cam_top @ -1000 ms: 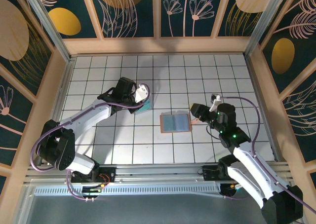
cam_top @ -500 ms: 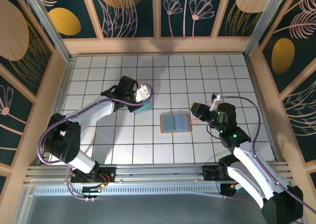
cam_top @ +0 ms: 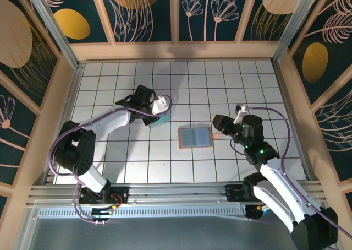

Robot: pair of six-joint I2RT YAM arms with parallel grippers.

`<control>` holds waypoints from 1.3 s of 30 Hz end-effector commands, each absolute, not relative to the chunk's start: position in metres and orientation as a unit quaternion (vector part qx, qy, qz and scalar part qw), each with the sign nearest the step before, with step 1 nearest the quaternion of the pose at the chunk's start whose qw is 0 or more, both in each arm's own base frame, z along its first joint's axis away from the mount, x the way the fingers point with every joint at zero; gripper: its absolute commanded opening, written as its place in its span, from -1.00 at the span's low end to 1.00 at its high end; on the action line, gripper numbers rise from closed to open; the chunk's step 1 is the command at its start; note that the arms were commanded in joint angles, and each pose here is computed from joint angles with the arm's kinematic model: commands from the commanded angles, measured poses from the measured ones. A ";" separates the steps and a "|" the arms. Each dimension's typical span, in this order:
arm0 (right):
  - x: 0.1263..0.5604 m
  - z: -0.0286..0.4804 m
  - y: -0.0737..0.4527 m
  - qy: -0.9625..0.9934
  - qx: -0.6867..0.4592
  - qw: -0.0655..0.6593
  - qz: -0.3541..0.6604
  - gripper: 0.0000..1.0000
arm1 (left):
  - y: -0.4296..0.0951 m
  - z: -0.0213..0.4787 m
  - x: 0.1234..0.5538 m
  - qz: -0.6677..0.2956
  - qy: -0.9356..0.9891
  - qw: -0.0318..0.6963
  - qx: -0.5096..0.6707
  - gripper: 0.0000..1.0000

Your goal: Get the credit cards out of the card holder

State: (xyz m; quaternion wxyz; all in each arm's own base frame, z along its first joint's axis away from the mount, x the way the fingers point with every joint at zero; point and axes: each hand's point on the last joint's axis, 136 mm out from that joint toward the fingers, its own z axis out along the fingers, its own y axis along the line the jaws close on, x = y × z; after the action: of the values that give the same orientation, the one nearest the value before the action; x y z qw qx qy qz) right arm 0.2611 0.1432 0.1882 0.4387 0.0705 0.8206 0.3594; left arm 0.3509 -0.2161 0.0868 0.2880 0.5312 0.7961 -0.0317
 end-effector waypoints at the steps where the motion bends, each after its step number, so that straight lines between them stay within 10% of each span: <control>1: 0.263 0.206 0.142 0.809 0.065 0.460 0.360 0.02 | -0.217 0.084 0.355 -0.035 0.792 0.275 0.544 -1.00; 7: 0.263 0.206 0.143 0.809 0.064 0.458 0.364 0.02 | -0.215 0.072 0.359 -0.029 0.806 0.242 0.539 -0.98; 12: 0.262 0.206 0.145 0.806 0.060 0.457 0.370 0.02 | -0.218 0.077 0.361 -0.037 0.813 0.242 0.528 -0.48; 26: 0.265 0.182 0.149 0.837 0.068 0.421 0.343 -0.13 | -0.219 0.137 0.375 -0.034 0.824 0.319 0.466 -0.34; 36: 0.260 0.153 0.196 0.890 0.020 0.371 0.264 -0.18 | -0.204 0.198 0.375 -0.049 0.834 0.436 0.335 0.92; 39: 0.261 0.144 0.212 0.904 0.002 0.354 0.242 -0.19 | -0.193 0.213 0.375 -0.054 0.836 0.473 0.273 0.98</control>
State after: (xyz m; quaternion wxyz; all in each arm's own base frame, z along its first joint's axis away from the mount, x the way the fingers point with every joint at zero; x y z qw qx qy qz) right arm 0.2540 0.2113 0.1435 0.3437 0.0003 0.8966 0.2793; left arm 0.3655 -0.2047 0.1959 0.4291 0.3559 0.8288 -0.0471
